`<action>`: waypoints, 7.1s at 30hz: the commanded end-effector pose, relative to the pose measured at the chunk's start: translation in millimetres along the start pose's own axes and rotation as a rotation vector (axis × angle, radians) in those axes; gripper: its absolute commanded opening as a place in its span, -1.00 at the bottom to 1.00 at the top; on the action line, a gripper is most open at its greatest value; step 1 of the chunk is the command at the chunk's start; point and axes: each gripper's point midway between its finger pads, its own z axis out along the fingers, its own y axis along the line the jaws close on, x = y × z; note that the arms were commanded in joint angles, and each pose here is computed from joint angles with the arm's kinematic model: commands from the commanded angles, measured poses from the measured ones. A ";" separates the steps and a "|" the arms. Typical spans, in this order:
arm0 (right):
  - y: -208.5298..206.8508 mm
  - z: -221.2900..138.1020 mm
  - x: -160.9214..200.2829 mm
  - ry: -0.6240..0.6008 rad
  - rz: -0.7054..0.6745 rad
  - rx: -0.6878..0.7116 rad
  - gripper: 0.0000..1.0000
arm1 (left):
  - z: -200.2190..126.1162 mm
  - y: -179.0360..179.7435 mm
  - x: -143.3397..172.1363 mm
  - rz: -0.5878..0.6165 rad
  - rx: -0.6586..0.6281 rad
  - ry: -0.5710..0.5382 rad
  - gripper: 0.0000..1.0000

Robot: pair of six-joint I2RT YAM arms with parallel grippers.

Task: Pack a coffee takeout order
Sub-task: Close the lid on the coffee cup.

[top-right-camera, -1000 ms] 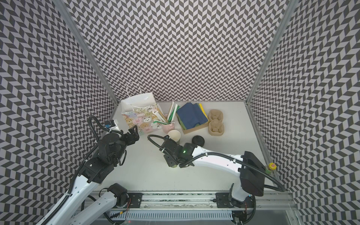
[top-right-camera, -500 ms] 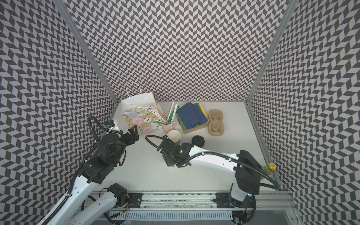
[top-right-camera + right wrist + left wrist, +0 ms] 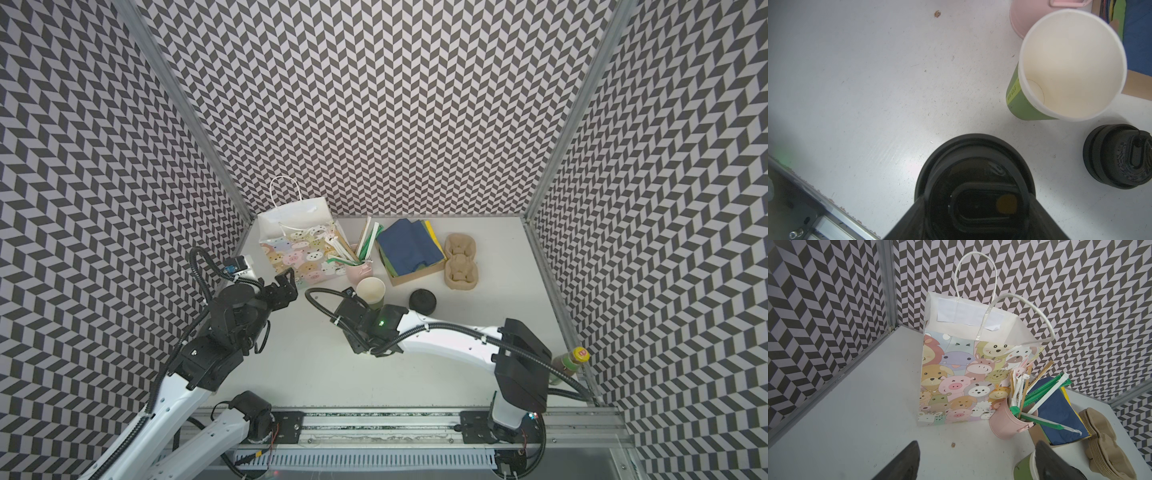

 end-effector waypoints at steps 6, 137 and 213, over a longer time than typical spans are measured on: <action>-21.1 39.5 80.8 0.269 -0.119 0.098 0.15 | 10.6 -7.4 39.5 -0.026 0.044 0.162 0.76; -29.2 64.4 135.9 0.477 -0.189 0.002 0.17 | -3.4 67.9 346.1 -0.307 -0.052 0.857 -0.58; -27.3 57.8 130.4 0.455 -0.190 -0.001 0.17 | -6.3 -43.7 210.4 -0.490 0.411 0.583 0.08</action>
